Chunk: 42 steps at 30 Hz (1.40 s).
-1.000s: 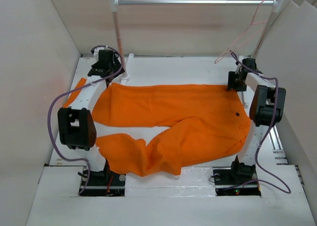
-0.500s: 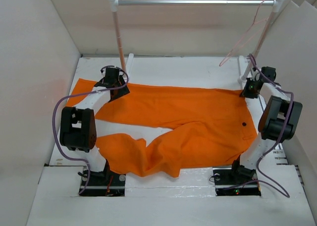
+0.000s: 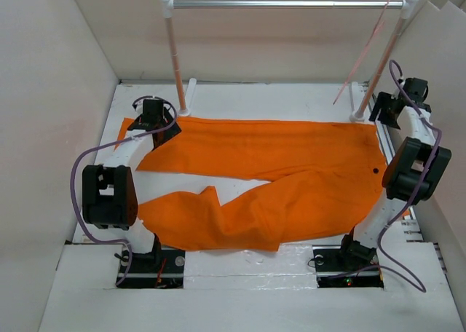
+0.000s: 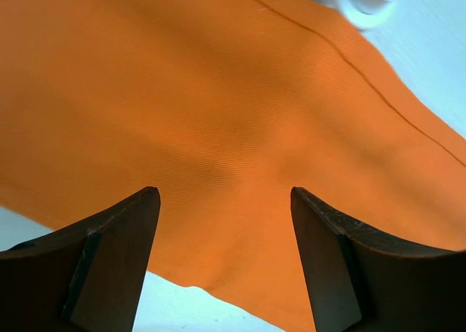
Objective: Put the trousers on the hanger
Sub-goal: Flatten out the trousers at the center of the board.
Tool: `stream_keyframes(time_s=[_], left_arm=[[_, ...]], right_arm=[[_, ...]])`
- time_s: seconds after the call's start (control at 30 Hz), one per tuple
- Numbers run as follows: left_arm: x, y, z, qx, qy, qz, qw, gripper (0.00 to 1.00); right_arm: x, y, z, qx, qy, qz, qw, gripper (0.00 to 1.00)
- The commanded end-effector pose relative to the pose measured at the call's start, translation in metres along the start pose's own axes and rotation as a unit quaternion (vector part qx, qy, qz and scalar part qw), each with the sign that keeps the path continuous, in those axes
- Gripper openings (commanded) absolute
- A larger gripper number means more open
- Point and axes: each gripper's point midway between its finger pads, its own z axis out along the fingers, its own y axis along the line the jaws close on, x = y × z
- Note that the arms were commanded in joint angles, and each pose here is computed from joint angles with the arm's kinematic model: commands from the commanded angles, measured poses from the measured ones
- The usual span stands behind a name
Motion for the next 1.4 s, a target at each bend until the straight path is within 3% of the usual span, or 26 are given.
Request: stream_keyframes(time_s=[0.0,0.03,0.07,0.1,0.17,0.2,0.23,0.27,0.3,0.33,0.37,0.4,0.43,0.5,0.53,0.6,0.67,0.7,0.73,0.77,0.9,1.03,1.13,1.17,1.2,1.37], left_arm=[[-0.011,0.030,-0.010,-0.036,-0.017,-0.055,0.998,0.69],[-0.007,0.042,-0.008,-0.047,-0.011,-0.071,0.996,0.68],[-0.012,0.064,-0.006,-0.046,0.001,-0.120,0.992,0.65],[-0.012,0.064,-0.006,-0.046,0.001,-0.120,0.992,0.65],[-0.004,0.067,-0.009,-0.037,0.021,-0.119,0.992,0.60],[-0.010,0.068,-0.017,-0.040,0.010,-0.115,0.993,0.59],[-0.014,0.075,-0.024,-0.054,-0.007,-0.109,0.993,0.56],[-0.025,0.071,-0.040,-0.045,-0.032,-0.106,0.993,0.36],[-0.032,0.070,-0.049,-0.042,-0.049,-0.107,0.992,0.21],[-0.040,0.066,-0.057,-0.030,-0.067,-0.108,0.991,0.12],[-0.061,0.055,-0.081,-0.003,-0.099,-0.112,0.989,0.03],[-0.065,0.054,-0.087,0.003,-0.107,-0.113,0.988,0.01],[-0.076,0.043,-0.102,0.010,-0.127,-0.104,0.986,0.00],[-0.092,0.040,-0.124,0.015,-0.152,-0.103,0.983,0.02],[-0.100,0.042,-0.135,0.009,-0.165,-0.102,0.981,0.04],[-0.114,0.042,-0.155,0.011,-0.196,-0.099,0.976,0.21],[-0.132,0.040,-0.172,0.022,-0.222,-0.095,0.970,0.37],[-0.138,0.039,-0.177,0.026,-0.227,-0.096,0.969,0.39],[-0.145,0.033,-0.186,0.037,-0.229,-0.094,0.968,0.40],[-0.147,0.031,-0.189,0.041,-0.229,-0.094,0.968,0.41],[-0.150,0.030,-0.195,0.052,-0.235,-0.096,0.966,0.42],[-0.136,0.034,-0.180,0.046,-0.215,-0.090,0.971,0.44],[-0.125,0.041,-0.166,0.031,-0.198,-0.086,0.976,0.45],[-0.124,0.042,-0.164,0.026,-0.197,-0.086,0.976,0.46],[-0.123,0.044,-0.162,0.022,-0.196,-0.085,0.977,0.46],[-0.125,0.055,-0.156,-0.014,-0.195,-0.081,0.977,0.48]], right_arm=[[-0.013,0.058,-0.039,-0.058,-0.039,-0.046,0.997,0.73],[0.008,0.075,-0.039,-0.073,-0.037,-0.059,0.995,0.72],[0.018,0.139,-0.079,-0.130,-0.069,-0.108,0.983,0.61],[0.018,0.139,-0.079,-0.131,-0.070,-0.108,0.983,0.50],[0.055,0.200,-0.101,-0.221,-0.079,-0.153,0.960,0.17],[0.078,0.269,-0.141,-0.306,-0.100,-0.206,0.924,0.01],[0.101,0.308,-0.165,-0.371,-0.100,-0.241,0.891,0.01],[0.116,0.341,-0.188,-0.409,-0.100,-0.271,0.865,0.01],[0.163,0.390,-0.221,-0.467,-0.076,-0.323,0.820,0.08],[0.187,0.412,-0.237,-0.494,-0.060,-0.349,0.794,0.14],[0.222,0.450,-0.264,-0.541,-0.038,-0.385,0.747,0.35],[0.207,0.458,-0.274,-0.547,-0.059,-0.384,0.742,0.47],[0.250,0.481,-0.282,-0.572,-0.021,-0.411,0.710,0.54],[0.264,0.513,-0.304,-0.604,-0.024,-0.428,0.672,0.68],[0.296,0.528,-0.301,-0.613,0.000,-0.445,0.653,0.71],[0.299,0.558,-0.313,-0.624,-0.015,-0.468,0.625,0.74],[0.345,0.571,-0.289,-0.612,0.036,-0.499,0.613,0.74],[0.355,0.577,-0.283,-0.609,0.044,-0.513,0.603,0.74],[0.347,0.588,-0.292,-0.617,0.042,-0.514,0.595,0.74],[0.375,0.591,-0.272,-0.609,0.072,-0.525,0.591,0.74],[0.414,0.593,-0.276,-0.620,0.110,-0.527,0.571,0.73],[0.435,0.591,-0.267,-0.607,0.122,-0.531,0.579,0.70],[0.435,0.601,-0.282,-0.628,0.118,-0.517,0.570,0.32],[0.429,0.604,-0.288,-0.632,0.109,-0.515,0.569,0.09],[0.417,0.609,-0.296,-0.633,0.091,-0.512,0.573,0.02],[0.310,0.635,-0.354,-0.668,-0.051,-0.454,0.587,0.00]])
